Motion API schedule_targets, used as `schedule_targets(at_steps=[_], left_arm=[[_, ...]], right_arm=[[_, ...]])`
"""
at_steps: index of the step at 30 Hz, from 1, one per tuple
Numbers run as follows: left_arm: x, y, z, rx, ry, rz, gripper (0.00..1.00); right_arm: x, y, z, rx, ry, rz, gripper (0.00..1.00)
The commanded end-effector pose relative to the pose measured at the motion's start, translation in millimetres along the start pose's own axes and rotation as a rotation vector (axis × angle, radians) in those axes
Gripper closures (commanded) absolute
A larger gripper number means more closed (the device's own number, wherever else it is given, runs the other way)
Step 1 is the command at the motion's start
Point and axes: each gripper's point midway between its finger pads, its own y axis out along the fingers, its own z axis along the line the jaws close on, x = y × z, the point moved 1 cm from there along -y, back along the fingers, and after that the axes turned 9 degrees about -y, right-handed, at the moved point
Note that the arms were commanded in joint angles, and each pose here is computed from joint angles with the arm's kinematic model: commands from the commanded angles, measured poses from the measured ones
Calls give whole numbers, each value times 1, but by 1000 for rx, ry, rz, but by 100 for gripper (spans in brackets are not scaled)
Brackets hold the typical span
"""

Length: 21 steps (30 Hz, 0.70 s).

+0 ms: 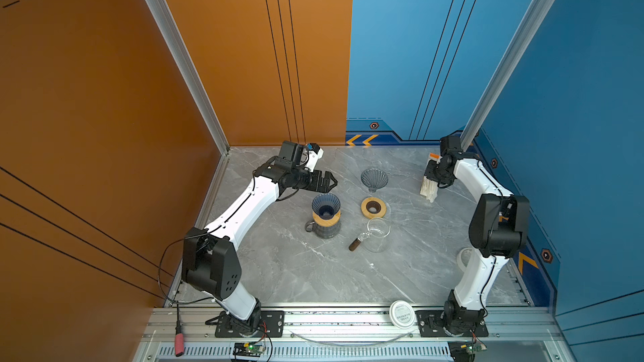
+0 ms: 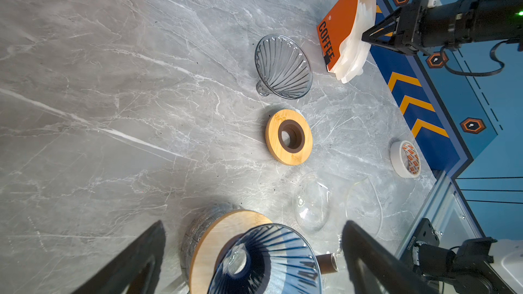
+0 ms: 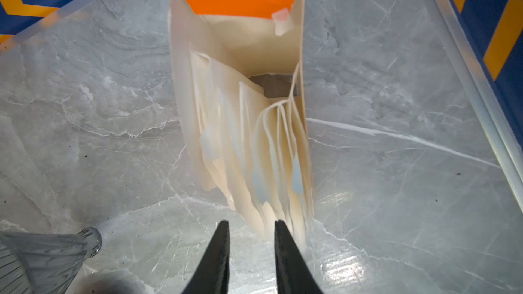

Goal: Place the coffee filter in the dripper

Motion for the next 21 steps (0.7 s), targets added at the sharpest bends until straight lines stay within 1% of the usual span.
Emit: schedule_targets(at_steps=[1,4,6,9,15,21], left_arm=[[2,0,-7,-3,14,3,2],[3,0,-7,-5,16,2,2],[3,0,-8,-6,17,1,2],[1,0,-9,-9,20,5,2],[-1,0,-8,-8,20,10,2],[-4,-1,-7,-2,19,11,2]], right_arm=[[0,-26,5,14,-10,-39,73],[-12,-31,5,13,-11,-27,73],[-22,-32,4,10,-12,-18,75],[-39,-28,1,-1,-5,6,77],[-66,-4,-3,-8,26,56,78],[-73,18,-8,-27,34,79,79]])
